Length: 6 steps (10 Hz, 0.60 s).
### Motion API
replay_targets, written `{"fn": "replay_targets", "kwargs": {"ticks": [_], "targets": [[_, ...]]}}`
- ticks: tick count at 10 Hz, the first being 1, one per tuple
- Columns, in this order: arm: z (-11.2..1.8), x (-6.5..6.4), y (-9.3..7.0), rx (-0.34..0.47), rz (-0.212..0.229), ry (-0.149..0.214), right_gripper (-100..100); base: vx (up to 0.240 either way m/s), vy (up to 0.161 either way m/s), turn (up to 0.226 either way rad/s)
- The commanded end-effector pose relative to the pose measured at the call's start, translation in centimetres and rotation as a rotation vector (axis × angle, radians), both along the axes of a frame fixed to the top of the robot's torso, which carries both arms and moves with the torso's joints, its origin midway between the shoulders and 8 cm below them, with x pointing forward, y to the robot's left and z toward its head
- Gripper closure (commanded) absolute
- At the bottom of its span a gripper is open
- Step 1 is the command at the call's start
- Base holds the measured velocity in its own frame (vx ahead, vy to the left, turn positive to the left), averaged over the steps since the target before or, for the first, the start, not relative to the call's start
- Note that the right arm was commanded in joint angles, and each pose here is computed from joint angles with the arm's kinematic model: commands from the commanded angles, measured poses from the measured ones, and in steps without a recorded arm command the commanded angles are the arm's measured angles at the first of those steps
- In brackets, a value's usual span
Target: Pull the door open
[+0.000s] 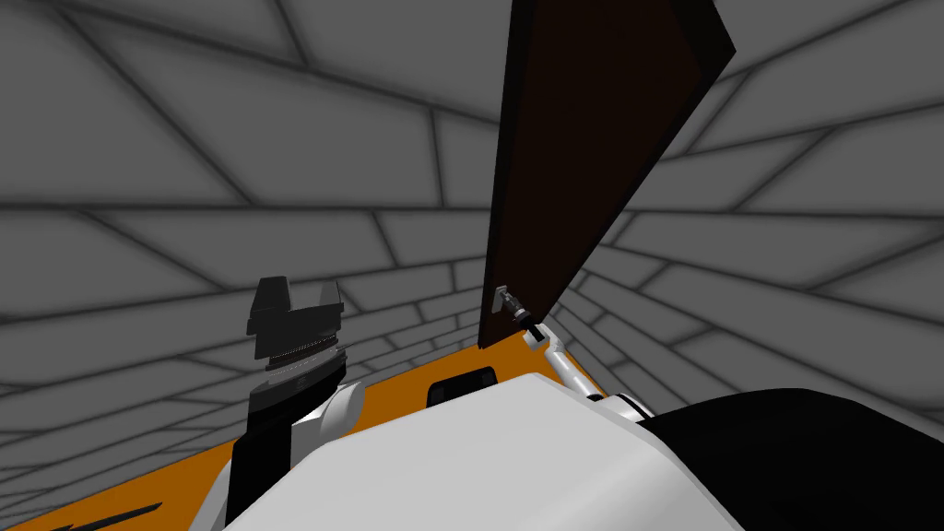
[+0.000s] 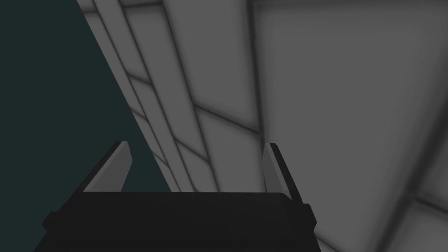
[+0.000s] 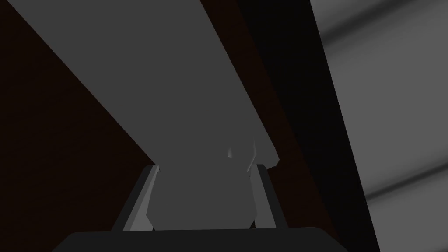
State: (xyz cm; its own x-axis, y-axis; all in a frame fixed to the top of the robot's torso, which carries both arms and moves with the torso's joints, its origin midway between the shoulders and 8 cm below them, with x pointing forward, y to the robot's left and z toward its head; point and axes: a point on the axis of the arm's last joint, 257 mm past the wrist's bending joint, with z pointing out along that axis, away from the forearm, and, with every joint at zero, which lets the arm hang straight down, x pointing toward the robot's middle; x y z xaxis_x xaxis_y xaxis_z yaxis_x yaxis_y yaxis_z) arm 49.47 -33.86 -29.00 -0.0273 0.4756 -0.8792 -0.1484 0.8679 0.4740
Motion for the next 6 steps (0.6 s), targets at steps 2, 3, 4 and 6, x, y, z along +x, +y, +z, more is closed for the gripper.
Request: {"fn": "replay_targets", "kwargs": {"ticks": [2,3,4,6], "targets": [[0.06,0.45,0.15,0.119,-0.006,0.008,100,-0.062,-0.039,0.08],[0.06,0.45,0.15,0.13,-0.005,0.01,100,-0.064,-0.04,0.051],[0.13,0.72,0.13,0.189,-0.009,0.013,100,-0.063,-0.041,0.066],[0.19,0.99,0.1,0.252,-0.012,0.017,100,-0.079,-0.052,0.091]]}}
